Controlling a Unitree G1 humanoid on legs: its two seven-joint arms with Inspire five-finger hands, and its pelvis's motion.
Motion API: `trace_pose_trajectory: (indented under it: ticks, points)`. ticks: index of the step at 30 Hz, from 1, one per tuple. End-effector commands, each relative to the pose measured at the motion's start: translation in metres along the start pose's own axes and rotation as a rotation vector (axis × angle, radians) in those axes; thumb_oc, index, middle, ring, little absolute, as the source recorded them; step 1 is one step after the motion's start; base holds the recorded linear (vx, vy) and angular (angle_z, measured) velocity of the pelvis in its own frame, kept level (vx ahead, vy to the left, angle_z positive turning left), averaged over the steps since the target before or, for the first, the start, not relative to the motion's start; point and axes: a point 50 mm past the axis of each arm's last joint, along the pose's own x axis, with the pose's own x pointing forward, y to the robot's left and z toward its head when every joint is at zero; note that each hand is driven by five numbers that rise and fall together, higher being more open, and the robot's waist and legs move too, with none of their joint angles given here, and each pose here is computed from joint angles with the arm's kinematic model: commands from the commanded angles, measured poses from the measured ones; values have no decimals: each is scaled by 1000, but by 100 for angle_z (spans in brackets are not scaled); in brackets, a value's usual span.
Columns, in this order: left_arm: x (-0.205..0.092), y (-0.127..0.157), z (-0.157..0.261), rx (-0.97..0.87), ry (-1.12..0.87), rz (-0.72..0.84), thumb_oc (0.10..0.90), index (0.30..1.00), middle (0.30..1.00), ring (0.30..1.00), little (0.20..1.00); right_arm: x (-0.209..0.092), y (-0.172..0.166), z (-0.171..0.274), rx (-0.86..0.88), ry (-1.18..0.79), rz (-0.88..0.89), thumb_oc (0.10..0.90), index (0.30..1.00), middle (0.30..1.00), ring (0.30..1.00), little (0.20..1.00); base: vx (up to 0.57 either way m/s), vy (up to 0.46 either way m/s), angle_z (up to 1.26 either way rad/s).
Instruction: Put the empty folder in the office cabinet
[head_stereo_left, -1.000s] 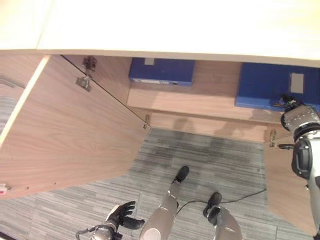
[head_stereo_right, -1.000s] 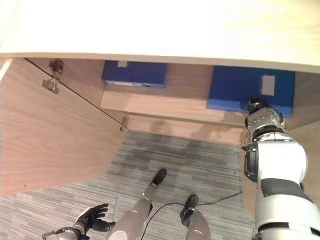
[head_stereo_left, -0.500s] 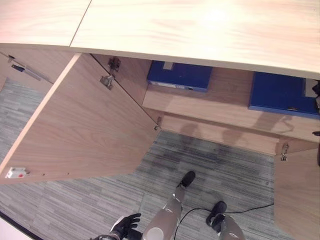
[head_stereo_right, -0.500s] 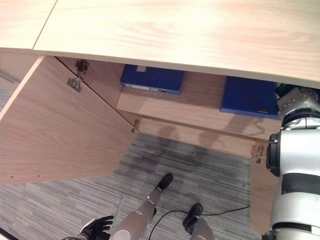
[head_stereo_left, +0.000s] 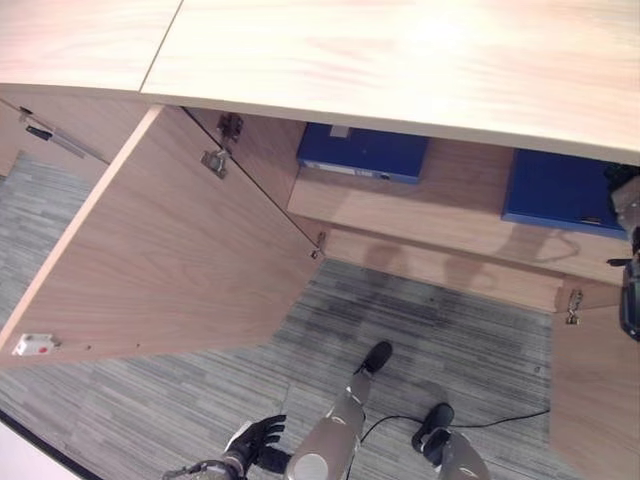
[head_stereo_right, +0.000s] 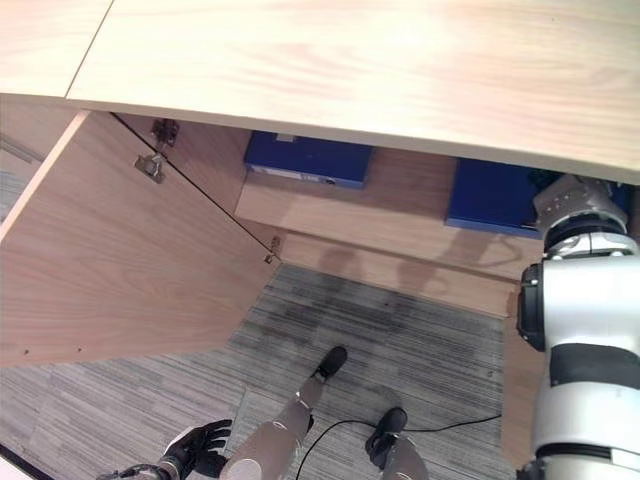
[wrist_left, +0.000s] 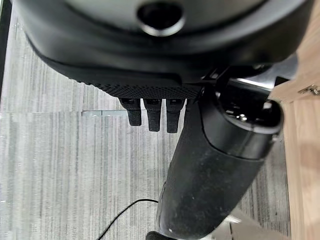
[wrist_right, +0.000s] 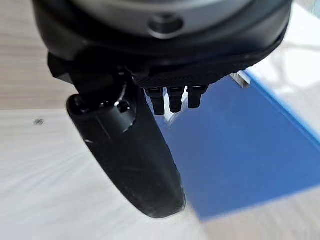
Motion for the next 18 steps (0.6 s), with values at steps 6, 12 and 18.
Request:
trace_pose_trajectory:
  ticks: [6,12,18]
  points:
    - [17,10,30,-84,-51,65,800,900,900,900,900,-44,35,-20,-355,-473,359,400,300,300,300,300,-25,60,-12]
    - [20,1,25,-105,-27,56,800,900,900,900,900,-63,13,-58,-624,-556,406,400,300,300,300,300,19,35,-11]
    - [15,1,12,-104,2,55,800,900,900,900,900,-67,-2,-79,-799,-534,465,400,300,300,300,300,18,2,-13]
